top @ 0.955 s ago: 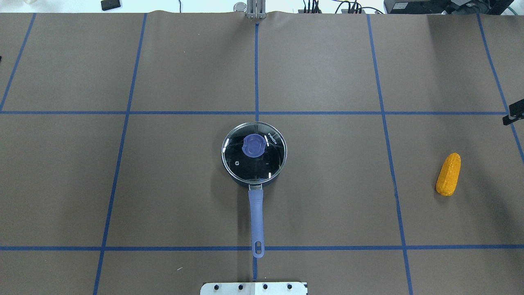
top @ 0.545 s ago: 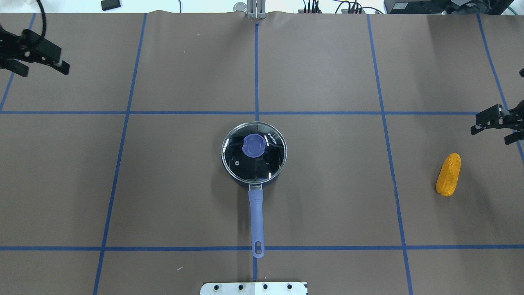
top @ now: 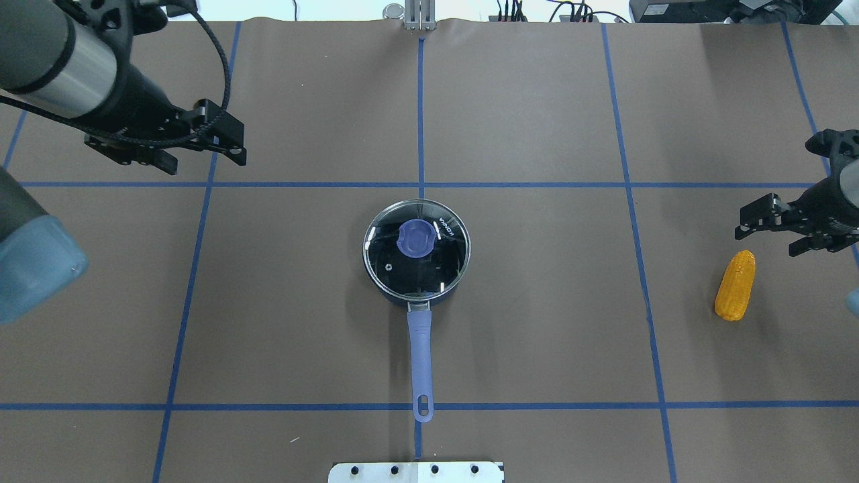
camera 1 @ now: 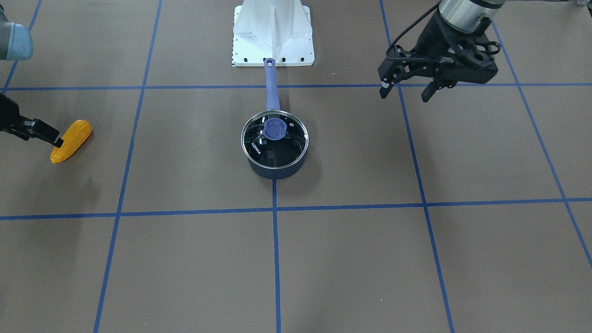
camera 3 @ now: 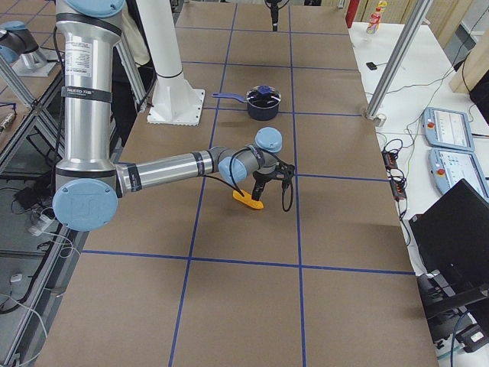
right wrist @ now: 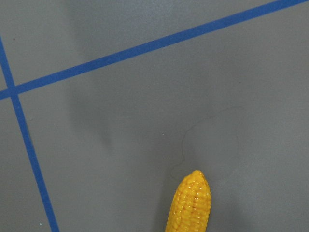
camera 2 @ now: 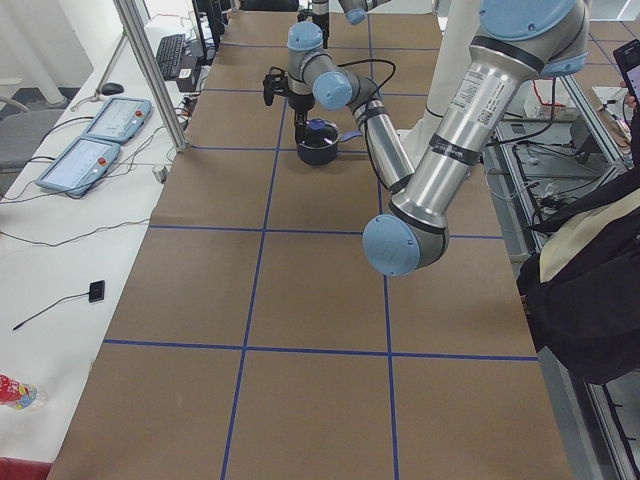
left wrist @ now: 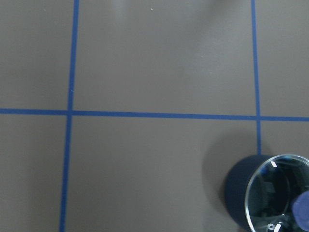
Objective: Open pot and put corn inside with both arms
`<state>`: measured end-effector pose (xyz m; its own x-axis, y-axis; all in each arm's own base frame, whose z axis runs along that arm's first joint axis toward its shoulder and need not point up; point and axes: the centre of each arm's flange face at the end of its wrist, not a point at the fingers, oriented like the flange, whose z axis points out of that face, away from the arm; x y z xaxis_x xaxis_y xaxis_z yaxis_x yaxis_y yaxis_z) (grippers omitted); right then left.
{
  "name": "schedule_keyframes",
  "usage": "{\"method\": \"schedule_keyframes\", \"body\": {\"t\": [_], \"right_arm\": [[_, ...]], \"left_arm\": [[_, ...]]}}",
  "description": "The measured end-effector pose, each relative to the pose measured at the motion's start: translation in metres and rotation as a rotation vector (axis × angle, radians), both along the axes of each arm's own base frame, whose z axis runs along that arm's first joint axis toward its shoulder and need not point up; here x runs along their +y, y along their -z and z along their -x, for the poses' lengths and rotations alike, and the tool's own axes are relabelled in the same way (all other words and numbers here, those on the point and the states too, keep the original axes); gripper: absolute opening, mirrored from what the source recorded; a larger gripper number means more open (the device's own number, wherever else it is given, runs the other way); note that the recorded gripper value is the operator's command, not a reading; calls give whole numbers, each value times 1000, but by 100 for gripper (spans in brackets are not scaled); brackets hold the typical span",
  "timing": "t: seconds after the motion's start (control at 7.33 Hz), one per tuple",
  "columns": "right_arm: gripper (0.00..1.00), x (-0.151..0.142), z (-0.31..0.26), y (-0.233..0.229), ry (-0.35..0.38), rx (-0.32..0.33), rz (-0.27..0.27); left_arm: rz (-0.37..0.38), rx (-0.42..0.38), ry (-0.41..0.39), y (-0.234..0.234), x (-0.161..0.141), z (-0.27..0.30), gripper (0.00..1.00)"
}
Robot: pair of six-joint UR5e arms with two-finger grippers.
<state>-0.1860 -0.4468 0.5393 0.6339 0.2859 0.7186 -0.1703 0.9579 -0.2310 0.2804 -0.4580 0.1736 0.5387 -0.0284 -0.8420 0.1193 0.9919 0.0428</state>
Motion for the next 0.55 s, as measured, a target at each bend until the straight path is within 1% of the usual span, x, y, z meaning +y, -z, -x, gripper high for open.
{"method": "schedule_keyframes", "body": {"t": [0.27,0.55], "right_arm": [[99,5,5,-8,7,20,3],[99,9,14,-11,18,33,6]], "left_arm": [[23,7,24,33,8,-46,98],[34,15,41,62,11,-80,98]]}}
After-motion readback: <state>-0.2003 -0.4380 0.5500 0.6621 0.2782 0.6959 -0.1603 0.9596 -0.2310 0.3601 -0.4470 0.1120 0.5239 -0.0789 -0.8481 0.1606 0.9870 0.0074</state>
